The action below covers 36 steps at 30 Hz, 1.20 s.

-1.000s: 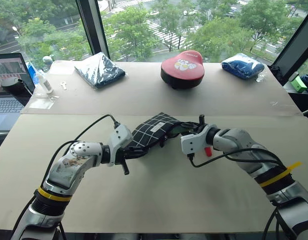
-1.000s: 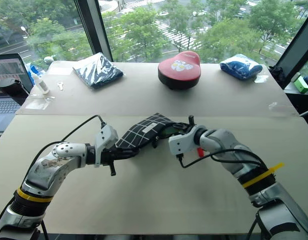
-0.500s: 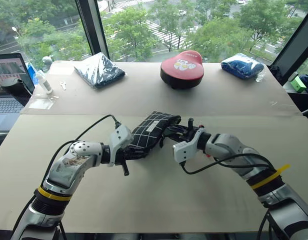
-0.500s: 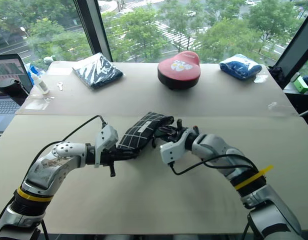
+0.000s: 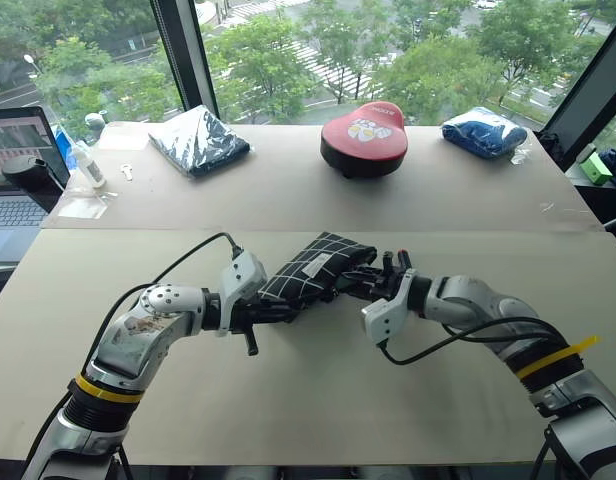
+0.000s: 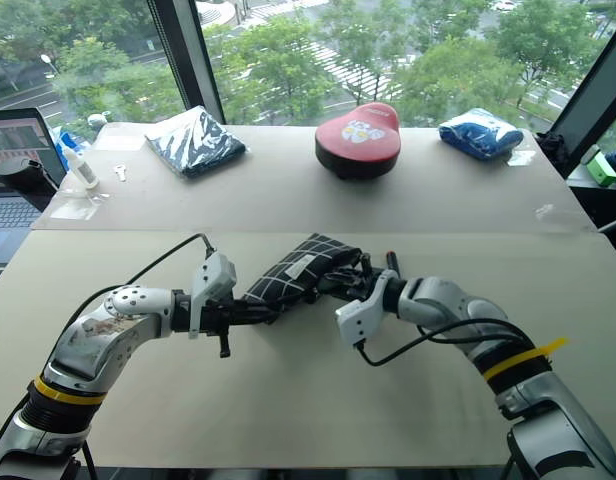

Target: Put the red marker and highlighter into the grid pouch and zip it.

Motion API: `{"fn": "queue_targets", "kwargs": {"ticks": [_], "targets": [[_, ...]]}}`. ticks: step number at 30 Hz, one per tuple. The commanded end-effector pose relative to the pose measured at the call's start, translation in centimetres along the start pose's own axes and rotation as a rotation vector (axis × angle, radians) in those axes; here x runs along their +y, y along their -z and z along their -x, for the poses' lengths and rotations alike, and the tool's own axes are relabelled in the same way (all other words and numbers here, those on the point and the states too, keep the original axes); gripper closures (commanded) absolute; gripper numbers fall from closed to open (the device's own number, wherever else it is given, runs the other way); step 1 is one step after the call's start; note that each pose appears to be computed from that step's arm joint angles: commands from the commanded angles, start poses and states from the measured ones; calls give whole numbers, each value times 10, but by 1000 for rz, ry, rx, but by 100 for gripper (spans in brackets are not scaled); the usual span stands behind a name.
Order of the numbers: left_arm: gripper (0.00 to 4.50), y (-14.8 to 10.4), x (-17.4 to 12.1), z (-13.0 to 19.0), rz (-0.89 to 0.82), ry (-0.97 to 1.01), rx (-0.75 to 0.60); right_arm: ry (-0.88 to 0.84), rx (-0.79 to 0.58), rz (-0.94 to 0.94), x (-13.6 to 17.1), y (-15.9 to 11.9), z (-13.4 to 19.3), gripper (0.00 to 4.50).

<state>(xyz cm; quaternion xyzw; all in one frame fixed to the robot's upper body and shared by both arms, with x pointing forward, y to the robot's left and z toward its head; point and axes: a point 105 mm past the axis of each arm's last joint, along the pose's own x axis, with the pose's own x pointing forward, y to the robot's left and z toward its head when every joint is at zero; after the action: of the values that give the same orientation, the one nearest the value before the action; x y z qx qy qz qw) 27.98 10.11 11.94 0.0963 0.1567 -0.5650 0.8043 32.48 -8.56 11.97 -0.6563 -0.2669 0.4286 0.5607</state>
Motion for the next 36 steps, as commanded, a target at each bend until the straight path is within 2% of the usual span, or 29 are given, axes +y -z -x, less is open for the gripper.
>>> {"fn": "queue_targets", "kwargs": {"ticks": [1, 11, 20, 22, 23, 26, 27, 33, 36], "targets": [[450, -16, -4, 4, -49, 16, -59, 47, -14, 84, -15, 8, 4, 347], [450, -19, -8, 4, -51, 55, -69, -17, -120, 153, -1, 4, -1, 347], [450, -22, -10, 2, -51, 71, -79, -3, -162, 121, -9, -1, -15, 347], [450, -22, -10, 2, -50, 69, -81, -16, -145, 76, -8, 3, -14, 248], [450, -22, -10, 2, -49, 69, -82, -23, -142, 59, -8, 4, -13, 230], [450, -22, -10, 2, -48, 66, -85, -31, -105, 35, -13, 11, -9, 123], [450, -22, -10, 2, -47, 65, -85, -34, -100, 38, -15, 13, -6, 103], [450, -22, -9, 1, -47, 59, -87, 1, -40, 53, -35, 30, 20, 103], [450, -22, -7, 2, -46, 54, -86, 16, 10, -50, -49, 40, 44, 103]]}}
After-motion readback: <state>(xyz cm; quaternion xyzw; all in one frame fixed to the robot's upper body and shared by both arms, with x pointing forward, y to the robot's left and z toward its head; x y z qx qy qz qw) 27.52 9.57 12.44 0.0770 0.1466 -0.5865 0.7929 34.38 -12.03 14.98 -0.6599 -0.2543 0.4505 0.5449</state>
